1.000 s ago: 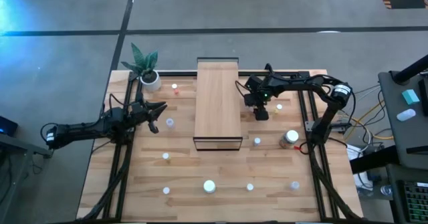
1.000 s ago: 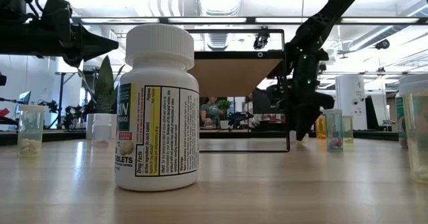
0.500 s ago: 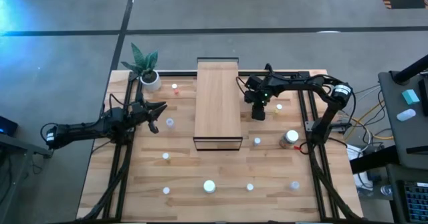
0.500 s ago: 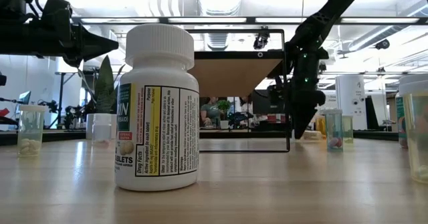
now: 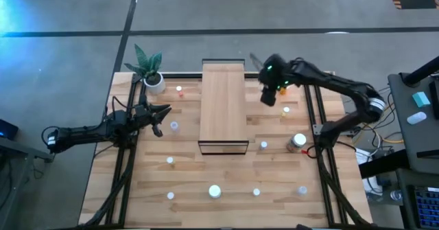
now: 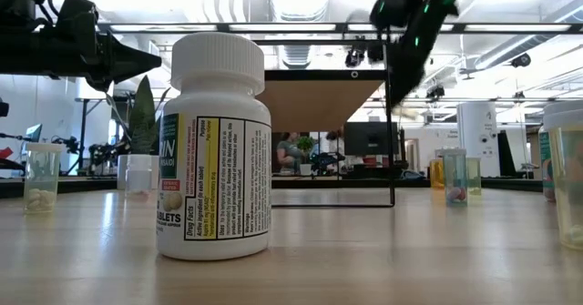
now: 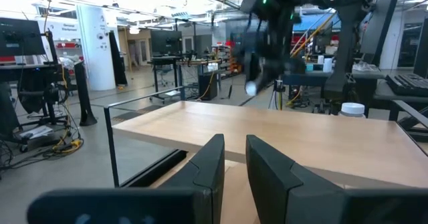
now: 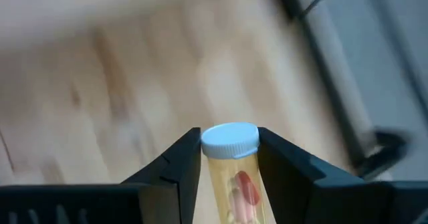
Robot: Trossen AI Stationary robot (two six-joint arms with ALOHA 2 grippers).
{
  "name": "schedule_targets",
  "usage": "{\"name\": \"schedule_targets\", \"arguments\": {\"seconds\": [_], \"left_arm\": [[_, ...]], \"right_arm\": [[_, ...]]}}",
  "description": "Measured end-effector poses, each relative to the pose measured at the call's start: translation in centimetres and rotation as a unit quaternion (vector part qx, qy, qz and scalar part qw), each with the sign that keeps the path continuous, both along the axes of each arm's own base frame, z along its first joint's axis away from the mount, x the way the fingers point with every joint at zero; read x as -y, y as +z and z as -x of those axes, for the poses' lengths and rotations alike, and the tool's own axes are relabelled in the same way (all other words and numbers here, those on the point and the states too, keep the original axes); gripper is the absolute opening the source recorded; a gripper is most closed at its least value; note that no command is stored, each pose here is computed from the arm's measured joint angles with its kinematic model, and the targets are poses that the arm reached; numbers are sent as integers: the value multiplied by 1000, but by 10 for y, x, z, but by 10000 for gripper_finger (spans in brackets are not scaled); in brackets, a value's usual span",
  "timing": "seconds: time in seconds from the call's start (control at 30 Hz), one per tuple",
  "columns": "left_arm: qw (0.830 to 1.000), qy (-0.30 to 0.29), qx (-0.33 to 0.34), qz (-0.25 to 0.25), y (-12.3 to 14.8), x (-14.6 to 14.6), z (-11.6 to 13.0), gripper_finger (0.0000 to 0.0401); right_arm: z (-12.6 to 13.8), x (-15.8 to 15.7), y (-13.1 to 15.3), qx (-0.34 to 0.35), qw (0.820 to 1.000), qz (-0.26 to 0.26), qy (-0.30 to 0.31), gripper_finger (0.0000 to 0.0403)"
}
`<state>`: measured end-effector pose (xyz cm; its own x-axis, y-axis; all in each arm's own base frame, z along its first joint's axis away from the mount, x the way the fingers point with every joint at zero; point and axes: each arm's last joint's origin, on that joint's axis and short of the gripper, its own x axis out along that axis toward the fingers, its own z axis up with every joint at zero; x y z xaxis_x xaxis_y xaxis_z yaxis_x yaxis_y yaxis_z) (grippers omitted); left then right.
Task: Pick and place medicine bottles onto shelf by color
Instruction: Put the top left yellow pill bottle on the shelf
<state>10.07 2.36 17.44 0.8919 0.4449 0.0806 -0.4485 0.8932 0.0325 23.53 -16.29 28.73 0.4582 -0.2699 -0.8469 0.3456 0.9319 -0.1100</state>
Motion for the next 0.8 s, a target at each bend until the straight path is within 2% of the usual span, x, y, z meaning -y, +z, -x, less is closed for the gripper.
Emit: {"name": "schedule_targets", "arguments": {"seconds": [0.1,0.2,0.3,0.43,0.5,0.7,0.8], "left_arm": [[1000,0,0,0,0,0,0,44],[1000,0,0,0,0,0,0,44],[1000,0,0,0,0,0,0,44],[1000,0,0,0,0,0,0,44],[1000,0,0,0,0,0,0,44],[1000,0,0,0,0,0,0,44],[1000,0,0,0,0,0,0,44]], "right_arm": [[1,-1,26,141,990,25,16,132],[-9,3,34,277,959,24,51,132],[-26,13,25,364,928,41,67,132],[-55,33,5,437,894,62,75,132],[-70,44,-5,458,883,62,82,132],[-110,71,-26,452,887,47,78,132],[-123,80,-25,460,884,44,75,132]]}}
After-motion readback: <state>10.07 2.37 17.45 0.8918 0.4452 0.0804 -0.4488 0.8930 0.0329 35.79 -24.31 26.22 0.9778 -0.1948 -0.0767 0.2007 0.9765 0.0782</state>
